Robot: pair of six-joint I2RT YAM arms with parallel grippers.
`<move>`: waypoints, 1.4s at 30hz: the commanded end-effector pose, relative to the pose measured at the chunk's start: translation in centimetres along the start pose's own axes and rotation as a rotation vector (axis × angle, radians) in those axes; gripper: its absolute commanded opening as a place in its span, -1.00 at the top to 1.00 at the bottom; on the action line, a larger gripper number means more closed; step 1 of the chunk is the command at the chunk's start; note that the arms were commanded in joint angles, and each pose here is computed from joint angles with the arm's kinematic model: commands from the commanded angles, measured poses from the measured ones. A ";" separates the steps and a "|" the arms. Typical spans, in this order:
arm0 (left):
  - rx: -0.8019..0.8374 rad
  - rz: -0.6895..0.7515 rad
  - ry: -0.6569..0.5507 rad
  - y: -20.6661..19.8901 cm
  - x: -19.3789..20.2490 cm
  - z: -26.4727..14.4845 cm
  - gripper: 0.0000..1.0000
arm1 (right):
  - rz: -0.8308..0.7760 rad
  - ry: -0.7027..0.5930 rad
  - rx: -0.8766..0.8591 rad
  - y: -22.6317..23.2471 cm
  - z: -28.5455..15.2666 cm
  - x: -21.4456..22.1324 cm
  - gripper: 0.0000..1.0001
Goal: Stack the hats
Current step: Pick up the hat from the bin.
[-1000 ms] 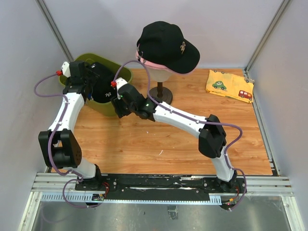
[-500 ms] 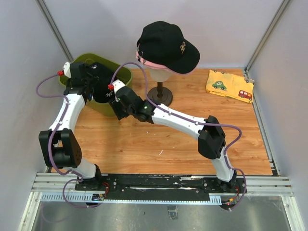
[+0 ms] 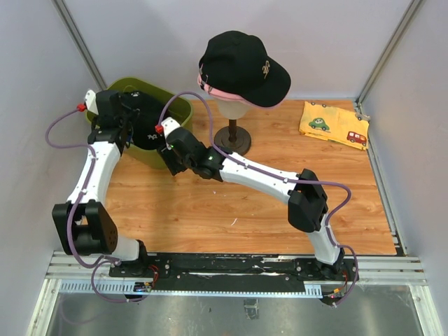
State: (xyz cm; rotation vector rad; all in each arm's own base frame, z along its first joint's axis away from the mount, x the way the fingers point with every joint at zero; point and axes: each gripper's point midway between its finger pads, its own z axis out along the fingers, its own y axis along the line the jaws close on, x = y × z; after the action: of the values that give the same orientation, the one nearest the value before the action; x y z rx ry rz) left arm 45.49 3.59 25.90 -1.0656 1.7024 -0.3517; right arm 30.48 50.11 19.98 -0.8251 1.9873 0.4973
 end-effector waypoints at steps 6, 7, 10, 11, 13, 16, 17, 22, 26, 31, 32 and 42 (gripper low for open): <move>0.147 -0.077 -0.176 -6.3 -7.4 -5.1 0.99 | -0.036 -0.056 0.045 -0.8 -2.5 -2.1 -0.11; 0.152 -0.083 -0.175 -6.5 -7.5 -5.2 0.99 | -0.040 -0.059 0.051 -0.9 -2.6 -2.2 -0.11; 0.174 -0.107 -0.173 -7.0 -7.7 -5.7 0.99 | -0.049 -0.060 0.065 -1.2 -2.8 -2.2 -0.11; 0.182 -0.111 -0.173 -7.2 -7.8 -5.9 0.99 | -0.052 -0.059 0.071 -1.4 -2.8 -2.1 -0.11; 0.190 -0.120 -0.177 -7.6 -8.1 -6.4 0.99 | -0.047 -0.082 0.080 -1.7 -3.9 -3.1 -0.12; 0.210 -0.128 -0.186 -8.2 -8.7 -7.1 0.99 | -0.046 -0.097 0.091 -2.1 -4.6 -3.6 -0.12; 0.215 -0.135 -0.186 -8.4 -8.8 -7.3 0.99 | -0.044 -0.101 0.091 -2.2 -4.9 -3.8 -0.12; 0.259 -0.165 -0.201 -9.9 -10.0 -8.9 0.99 | -0.023 -0.131 0.082 -2.5 -6.3 -4.9 -0.16; 0.311 -0.196 -0.222 -11.8 -11.7 -10.8 0.99 | 0.001 -0.157 0.063 -2.7 -7.4 -5.6 -0.23; 0.381 -0.249 -0.238 -13.9 -13.4 -13.5 0.99 | 0.038 -0.220 0.013 -2.5 -9.2 -7.2 -0.29; 0.397 -0.264 -0.240 -14.2 -13.7 -14.1 0.99 | 0.042 -0.235 0.005 -2.5 -9.6 -7.6 -0.29; 0.558 -0.422 -0.168 -17.5 -14.9 -19.5 0.99 | 0.179 -0.397 -0.075 -3.7 -13.8 -11.1 -0.42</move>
State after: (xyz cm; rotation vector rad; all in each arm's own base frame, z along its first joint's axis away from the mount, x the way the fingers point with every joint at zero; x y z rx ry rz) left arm 39.80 1.66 51.10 -1.0050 1.2037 -0.7666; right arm 28.65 43.85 33.12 -0.6640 1.7589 0.6438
